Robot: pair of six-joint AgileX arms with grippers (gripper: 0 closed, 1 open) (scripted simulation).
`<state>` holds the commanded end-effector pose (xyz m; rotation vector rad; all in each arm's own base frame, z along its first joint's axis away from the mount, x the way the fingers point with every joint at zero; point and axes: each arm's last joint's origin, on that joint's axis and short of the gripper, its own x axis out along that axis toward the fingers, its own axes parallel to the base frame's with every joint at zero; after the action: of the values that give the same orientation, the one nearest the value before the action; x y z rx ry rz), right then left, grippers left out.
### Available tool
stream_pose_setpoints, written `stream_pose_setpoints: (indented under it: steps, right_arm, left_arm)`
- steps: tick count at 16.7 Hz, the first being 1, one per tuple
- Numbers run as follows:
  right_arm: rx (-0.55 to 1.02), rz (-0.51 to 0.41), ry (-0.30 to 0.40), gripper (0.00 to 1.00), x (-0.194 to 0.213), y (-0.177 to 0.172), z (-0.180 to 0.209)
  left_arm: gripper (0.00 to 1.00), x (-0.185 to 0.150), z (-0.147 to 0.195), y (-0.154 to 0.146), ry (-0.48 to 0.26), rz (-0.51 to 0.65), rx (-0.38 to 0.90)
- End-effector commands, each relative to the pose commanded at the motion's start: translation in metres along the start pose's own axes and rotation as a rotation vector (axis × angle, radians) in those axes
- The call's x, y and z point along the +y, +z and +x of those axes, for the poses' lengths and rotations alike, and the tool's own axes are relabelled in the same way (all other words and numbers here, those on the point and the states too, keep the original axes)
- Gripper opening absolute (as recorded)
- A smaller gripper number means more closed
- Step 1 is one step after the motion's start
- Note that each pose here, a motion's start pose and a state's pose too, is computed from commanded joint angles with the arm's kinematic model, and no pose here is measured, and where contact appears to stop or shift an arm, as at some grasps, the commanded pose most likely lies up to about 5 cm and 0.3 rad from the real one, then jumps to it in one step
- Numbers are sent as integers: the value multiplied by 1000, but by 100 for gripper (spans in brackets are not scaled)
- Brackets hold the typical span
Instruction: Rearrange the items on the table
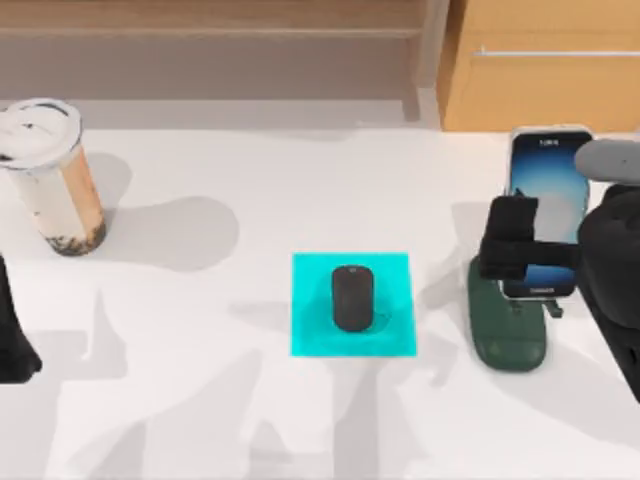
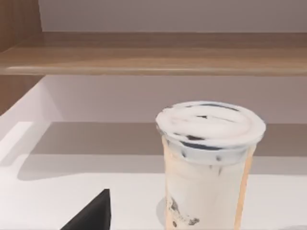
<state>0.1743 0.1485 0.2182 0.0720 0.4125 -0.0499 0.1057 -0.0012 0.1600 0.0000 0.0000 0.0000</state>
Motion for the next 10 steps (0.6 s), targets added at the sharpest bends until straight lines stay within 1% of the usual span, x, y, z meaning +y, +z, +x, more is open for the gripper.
stream_pose_setpoints:
  steps: [5,10]
  right_arm:
    - [36,-55,-17,100,9,-8,-4]
    - [31,-39,-16,100,6,-6,-3]
  left_arm:
    - [100,0,0,0,0,0,0]
    - [100,0,0,0,0,0,0]
